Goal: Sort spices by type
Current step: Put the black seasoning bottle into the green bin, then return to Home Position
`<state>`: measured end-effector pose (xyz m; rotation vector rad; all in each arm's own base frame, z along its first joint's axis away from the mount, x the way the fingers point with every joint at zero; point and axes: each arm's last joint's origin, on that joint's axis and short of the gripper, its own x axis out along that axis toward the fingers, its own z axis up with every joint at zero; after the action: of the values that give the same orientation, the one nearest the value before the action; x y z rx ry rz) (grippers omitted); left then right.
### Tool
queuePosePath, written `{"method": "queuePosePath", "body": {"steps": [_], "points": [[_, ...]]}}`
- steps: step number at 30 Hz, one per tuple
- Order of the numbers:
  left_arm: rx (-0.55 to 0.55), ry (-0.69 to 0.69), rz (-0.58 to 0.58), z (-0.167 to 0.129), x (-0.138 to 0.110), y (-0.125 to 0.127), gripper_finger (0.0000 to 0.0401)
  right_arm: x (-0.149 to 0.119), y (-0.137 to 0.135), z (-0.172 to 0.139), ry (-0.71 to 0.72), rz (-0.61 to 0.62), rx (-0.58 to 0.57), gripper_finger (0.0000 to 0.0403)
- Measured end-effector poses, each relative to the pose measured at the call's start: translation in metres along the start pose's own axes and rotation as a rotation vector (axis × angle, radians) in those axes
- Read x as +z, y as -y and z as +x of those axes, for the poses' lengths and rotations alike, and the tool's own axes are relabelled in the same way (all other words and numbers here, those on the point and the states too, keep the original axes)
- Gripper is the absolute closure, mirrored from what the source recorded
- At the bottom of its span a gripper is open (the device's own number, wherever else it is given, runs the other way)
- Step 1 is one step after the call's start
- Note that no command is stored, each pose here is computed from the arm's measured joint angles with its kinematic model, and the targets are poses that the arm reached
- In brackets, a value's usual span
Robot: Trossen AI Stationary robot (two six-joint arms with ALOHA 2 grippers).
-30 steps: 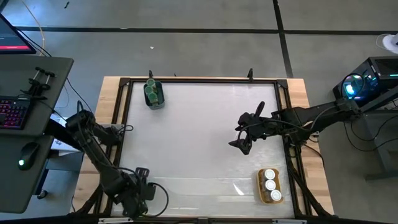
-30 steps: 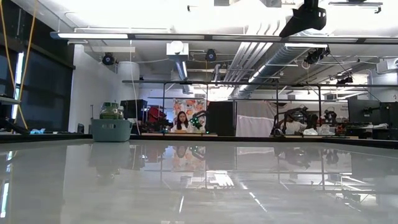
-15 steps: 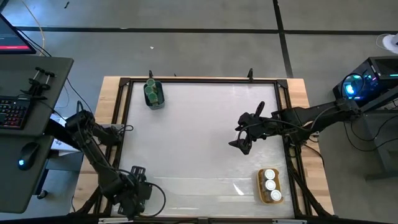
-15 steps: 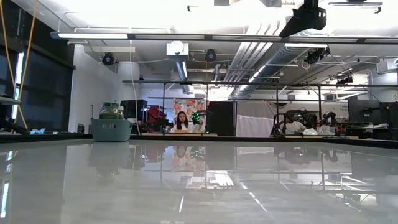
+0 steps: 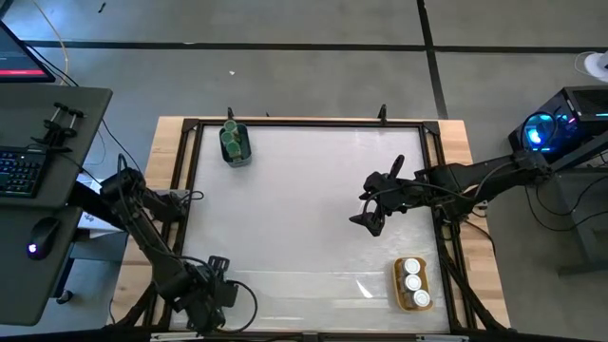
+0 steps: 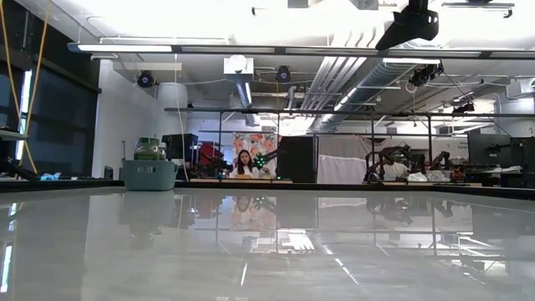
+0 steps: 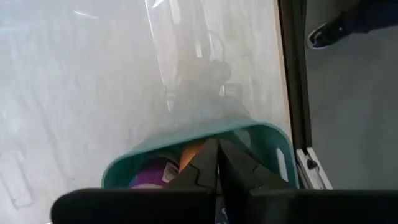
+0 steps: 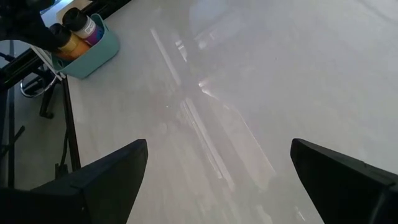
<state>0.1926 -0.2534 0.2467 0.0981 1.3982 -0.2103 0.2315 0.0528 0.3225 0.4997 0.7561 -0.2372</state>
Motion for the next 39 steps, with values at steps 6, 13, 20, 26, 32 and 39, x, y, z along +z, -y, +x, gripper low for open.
{"method": "queuePosePath", "body": {"steps": [6, 13, 20, 26, 32, 39], "points": [[0.007, 0.09, -0.021, -0.02, 0.015, -0.012, 0.0401, 0.001, -0.001, 0.0, 0.007, 0.001, 0.009, 0.0011], [0.085, 0.297, -0.051, -0.065, 0.023, -0.051, 0.0401, 0.009, -0.006, -0.01, 0.036, -0.054, 0.046, 0.0011], [0.209, 0.517, -0.13, -0.113, 0.015, -0.098, 0.0401, 0.014, -0.01, -0.013, 0.054, 0.034, 0.104, 0.0011], [0.394, 0.771, -0.176, -0.161, -0.013, -0.127, 0.0401, 0.026, -0.02, -0.015, 0.163, 0.066, 0.213, 0.0011], [0.423, 1.011, -0.181, -0.195, -0.042, -0.147, 0.0401, 0.037, -0.023, -0.014, 0.286, 0.1, 0.217, 0.0011], [0.307, 1.359, -0.152, -0.168, -0.047, -0.169, 0.0401, 0.041, -0.024, -0.016, 0.331, 0.129, 0.232, 0.0011]]}}
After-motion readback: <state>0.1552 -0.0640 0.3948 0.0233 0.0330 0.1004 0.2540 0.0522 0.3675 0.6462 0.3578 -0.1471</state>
